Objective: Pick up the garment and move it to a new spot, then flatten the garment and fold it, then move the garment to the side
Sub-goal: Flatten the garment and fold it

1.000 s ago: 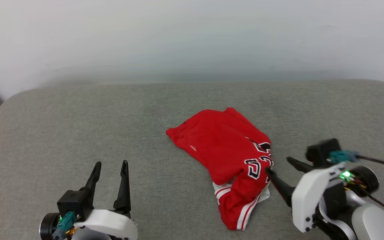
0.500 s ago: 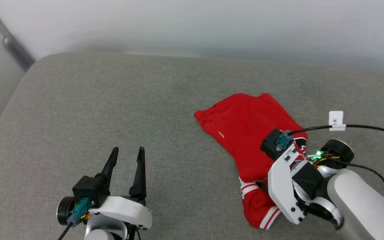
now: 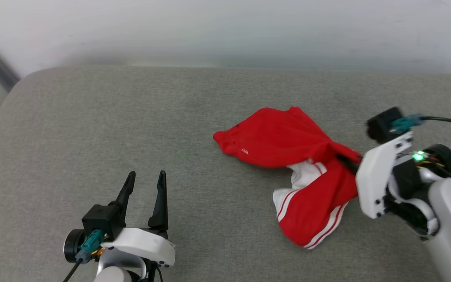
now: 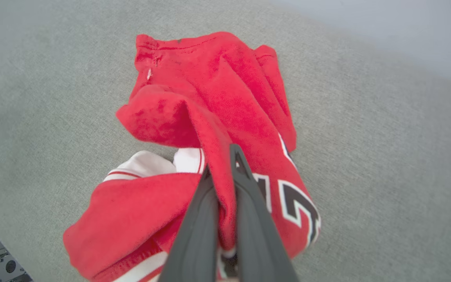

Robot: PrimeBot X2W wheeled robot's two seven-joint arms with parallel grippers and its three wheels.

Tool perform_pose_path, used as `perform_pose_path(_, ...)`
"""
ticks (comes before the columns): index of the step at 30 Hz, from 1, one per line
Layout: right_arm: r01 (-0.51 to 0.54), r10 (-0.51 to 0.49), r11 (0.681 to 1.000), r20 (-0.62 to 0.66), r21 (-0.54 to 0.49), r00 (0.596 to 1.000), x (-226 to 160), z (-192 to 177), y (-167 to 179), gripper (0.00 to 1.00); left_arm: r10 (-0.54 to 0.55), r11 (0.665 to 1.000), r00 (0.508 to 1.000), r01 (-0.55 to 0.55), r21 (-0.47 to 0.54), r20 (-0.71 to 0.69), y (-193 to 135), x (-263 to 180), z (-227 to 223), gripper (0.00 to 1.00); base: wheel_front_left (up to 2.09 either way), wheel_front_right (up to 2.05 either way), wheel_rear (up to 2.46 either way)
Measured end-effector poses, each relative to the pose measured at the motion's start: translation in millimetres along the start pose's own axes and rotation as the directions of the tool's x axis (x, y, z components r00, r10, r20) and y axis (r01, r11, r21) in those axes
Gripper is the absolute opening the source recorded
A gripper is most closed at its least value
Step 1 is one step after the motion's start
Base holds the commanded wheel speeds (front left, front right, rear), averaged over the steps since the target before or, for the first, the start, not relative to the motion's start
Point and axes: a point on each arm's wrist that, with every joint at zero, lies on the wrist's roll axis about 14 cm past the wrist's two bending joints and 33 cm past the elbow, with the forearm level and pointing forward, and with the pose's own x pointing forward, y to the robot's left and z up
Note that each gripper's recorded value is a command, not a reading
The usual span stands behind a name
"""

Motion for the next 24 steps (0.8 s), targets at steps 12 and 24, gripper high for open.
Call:
perform_pose_path(12, 0.292, -0.346, 0.772, -0.012, 0.565, 0.938, -52, -106, -94, 0.0, -0.077, 0.997, 0.997, 0.077, -0.002, -0.011, -23, 14, -6, 1.0, 0.0, 0.0, 0.0)
perform_pose_path(24, 0.364, -0.545, 0.745, 0.196, 0.559, 0.815, -75, -99, -105, 1.0, -0.099, 0.995, 0.995, 0.099, 0.003, -0.024, -27, 13, -8, 1.0, 0.0, 0.0, 0.0)
